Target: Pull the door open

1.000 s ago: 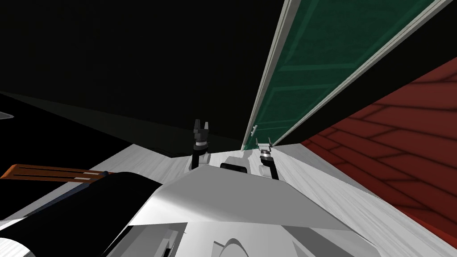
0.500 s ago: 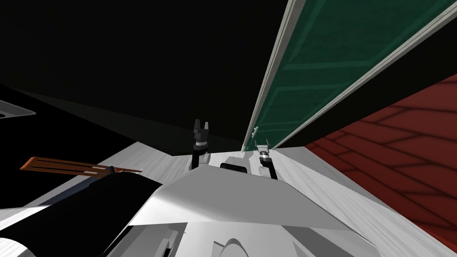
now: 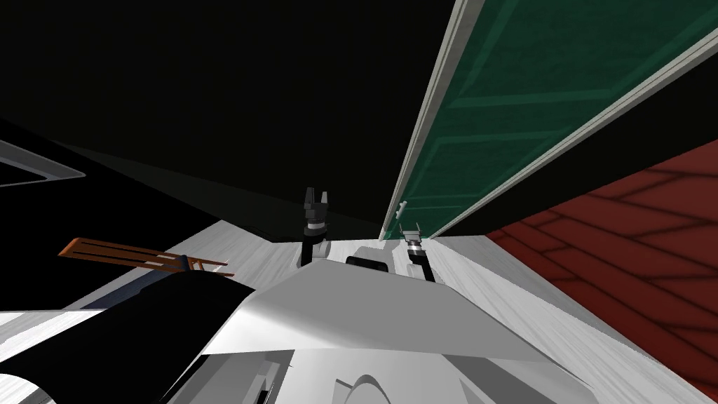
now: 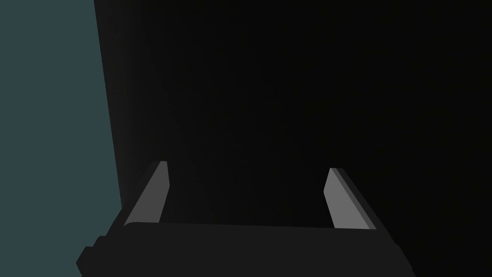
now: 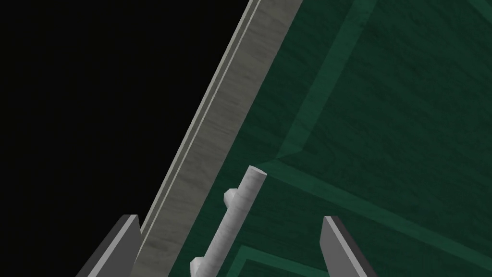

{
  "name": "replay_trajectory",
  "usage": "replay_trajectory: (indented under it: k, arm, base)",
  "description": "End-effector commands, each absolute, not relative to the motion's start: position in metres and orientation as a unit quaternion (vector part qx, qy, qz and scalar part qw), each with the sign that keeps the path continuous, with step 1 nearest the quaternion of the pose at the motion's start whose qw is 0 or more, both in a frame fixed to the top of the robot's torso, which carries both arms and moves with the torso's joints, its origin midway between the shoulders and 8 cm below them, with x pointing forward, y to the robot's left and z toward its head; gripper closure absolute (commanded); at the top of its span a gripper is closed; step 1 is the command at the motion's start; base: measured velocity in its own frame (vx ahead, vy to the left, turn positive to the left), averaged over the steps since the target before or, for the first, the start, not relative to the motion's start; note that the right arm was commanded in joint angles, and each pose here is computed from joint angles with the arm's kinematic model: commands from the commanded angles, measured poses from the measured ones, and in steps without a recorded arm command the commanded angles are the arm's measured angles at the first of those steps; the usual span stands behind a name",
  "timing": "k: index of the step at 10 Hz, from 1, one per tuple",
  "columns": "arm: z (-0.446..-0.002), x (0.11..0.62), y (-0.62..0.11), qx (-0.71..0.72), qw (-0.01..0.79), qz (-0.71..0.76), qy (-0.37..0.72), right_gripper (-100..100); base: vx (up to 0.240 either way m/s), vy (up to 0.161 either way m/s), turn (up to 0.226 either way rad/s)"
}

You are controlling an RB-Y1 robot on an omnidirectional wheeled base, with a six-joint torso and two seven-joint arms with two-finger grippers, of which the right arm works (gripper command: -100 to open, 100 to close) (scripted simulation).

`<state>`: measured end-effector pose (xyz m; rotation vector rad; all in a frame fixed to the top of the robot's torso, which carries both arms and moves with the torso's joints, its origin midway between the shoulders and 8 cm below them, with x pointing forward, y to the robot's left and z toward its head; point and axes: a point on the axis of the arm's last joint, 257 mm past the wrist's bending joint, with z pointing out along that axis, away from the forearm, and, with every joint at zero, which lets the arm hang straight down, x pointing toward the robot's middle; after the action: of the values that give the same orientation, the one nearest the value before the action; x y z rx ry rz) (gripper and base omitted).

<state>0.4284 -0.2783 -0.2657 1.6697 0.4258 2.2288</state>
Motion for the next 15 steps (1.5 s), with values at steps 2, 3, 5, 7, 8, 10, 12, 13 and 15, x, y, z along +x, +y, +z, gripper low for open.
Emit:
replay_trajectory:
  k: [2, 3, 5, 7, 8, 10, 12, 13, 15]
  arm:
    - [-0.279, 0.428, -0.281, 0.599, 0.139, 0.776, 0.138, -100]
    - [-0.289, 0.427, -0.283, 0.609, 0.124, 0.772, 0.131, -100]
    - [-0.301, 0.426, -0.286, 0.621, 0.109, 0.767, 0.123, -100]
    - [-0.311, 0.425, -0.289, 0.630, 0.095, 0.762, 0.114, -100]
    - [-0.321, 0.424, -0.293, 0.640, 0.081, 0.757, 0.106, -100]
    - [-0.330, 0.422, -0.296, 0.649, 0.069, 0.752, 0.097, -100]
    - [-0.347, 0.419, -0.302, 0.664, 0.048, 0.741, 0.082, -100]
    - [-0.354, 0.417, -0.306, 0.671, 0.039, 0.736, 0.075, -100]
    - [-0.360, 0.416, -0.309, 0.678, 0.027, 0.732, 0.064, -100]
  base:
    - [0.040, -0.040, 0.048]
    - [0.026, -0.036, 0.074]
    - [0.055, -0.052, 0.078]
    - [0.028, -0.043, 0.044]
    - [0.024, -0.043, 0.072]
    - [0.042, -0.055, 0.064]
    - [0.046, -0.044, 0.071]
    - [0.039, -0.069, 0.092]
    - [0.039, -0.042, 0.028]
